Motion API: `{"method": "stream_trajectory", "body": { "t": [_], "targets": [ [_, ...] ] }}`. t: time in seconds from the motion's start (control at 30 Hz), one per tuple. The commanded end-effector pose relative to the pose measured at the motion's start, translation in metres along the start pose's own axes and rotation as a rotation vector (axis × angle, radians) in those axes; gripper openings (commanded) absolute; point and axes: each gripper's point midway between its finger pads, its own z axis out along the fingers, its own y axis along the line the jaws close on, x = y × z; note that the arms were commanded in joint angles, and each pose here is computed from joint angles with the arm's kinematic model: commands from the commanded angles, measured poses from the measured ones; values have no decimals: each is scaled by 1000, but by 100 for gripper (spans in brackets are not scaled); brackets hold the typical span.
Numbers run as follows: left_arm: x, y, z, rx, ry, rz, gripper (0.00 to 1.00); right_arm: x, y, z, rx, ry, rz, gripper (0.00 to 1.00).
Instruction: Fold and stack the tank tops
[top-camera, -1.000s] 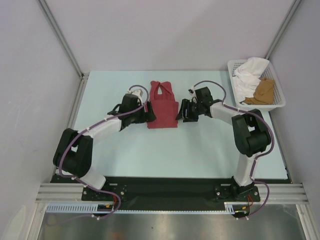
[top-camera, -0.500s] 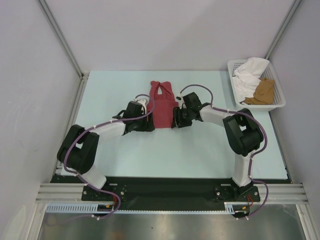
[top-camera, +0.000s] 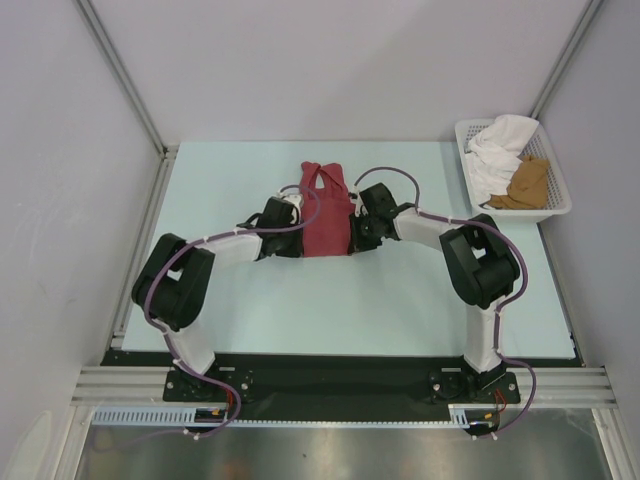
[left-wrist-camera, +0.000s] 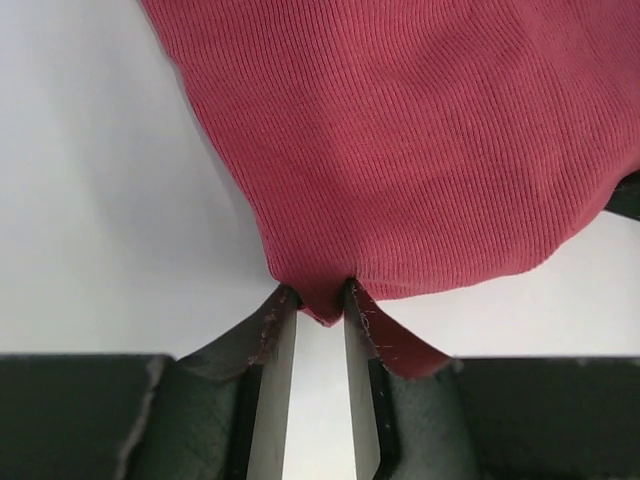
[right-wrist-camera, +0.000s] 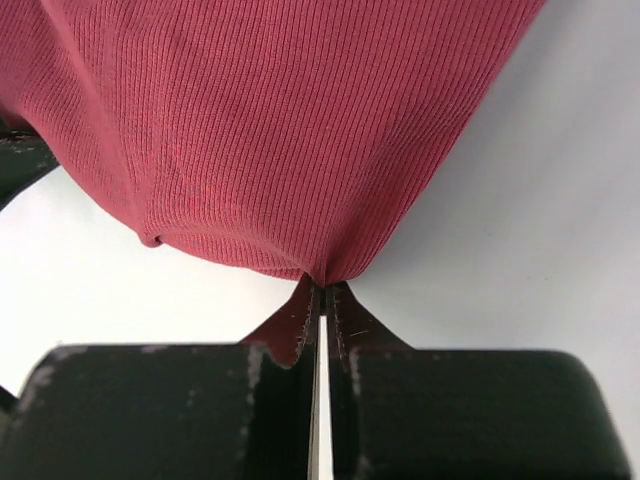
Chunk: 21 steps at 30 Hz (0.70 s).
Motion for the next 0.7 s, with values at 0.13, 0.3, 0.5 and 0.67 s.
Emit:
{"method": "stream_trajectory", "body": {
  "t": [0.13, 0.3, 0.5, 0.67],
  "targets": [
    [-16, -1, 8, -14, -32, 34, 31, 0, -4, -3, 40, 5, -22, 0],
    [-11, 6, 8, -53, -16, 29, 51, 1, -5, -4, 44, 11, -16, 0],
    [-7, 3, 13, -32, -6, 30, 37, 1, -6, -4, 45, 12, -8, 0],
    [0, 6, 11, -50, 21, 31, 0, 2, -11, -7, 59, 15, 0, 0]
  ]
}}
